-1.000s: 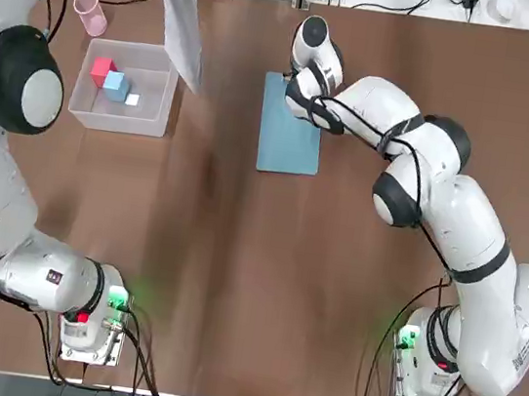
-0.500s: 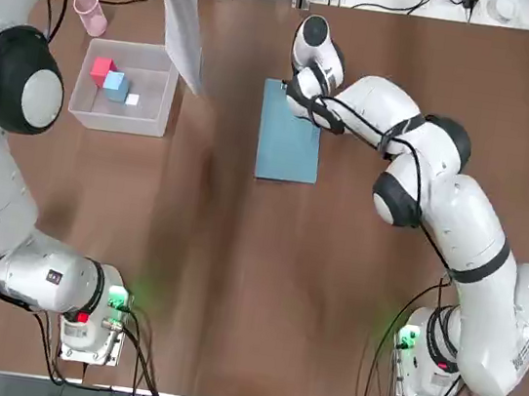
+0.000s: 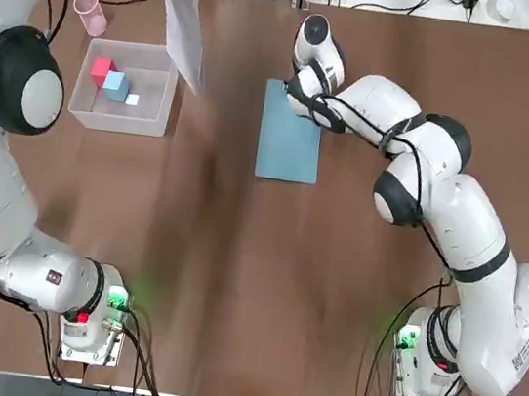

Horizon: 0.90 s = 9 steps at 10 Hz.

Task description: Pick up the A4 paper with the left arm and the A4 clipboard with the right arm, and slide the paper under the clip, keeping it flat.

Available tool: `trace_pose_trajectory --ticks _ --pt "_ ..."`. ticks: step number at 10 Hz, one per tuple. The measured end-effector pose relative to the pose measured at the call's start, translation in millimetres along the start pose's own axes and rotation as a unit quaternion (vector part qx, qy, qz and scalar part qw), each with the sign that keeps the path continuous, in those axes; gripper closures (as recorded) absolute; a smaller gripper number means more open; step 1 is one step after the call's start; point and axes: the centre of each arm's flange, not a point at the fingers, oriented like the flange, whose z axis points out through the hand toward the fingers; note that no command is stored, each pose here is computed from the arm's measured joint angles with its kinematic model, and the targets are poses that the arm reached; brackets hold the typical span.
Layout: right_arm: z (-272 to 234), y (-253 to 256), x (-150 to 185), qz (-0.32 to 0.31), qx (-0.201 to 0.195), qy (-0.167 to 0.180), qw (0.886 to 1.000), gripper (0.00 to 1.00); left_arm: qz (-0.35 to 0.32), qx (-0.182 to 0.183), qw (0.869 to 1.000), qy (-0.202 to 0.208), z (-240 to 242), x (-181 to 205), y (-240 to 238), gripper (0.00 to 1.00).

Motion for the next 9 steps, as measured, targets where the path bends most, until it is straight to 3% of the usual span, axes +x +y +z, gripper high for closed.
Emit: trace_pose_trajectory --ticks 6,9 --pt "-23 5 -14 -0.01 -0.044 0.024 0.999 0.06 -0.01 -0.001 1.0 -0.009 6 0 3 0.99" --pt "-84 -39 0 -0.077 -0.052 0.026 0.995 0.06 -0.053 -0.041 0.998 -0.001 1 -16 21 0.99"
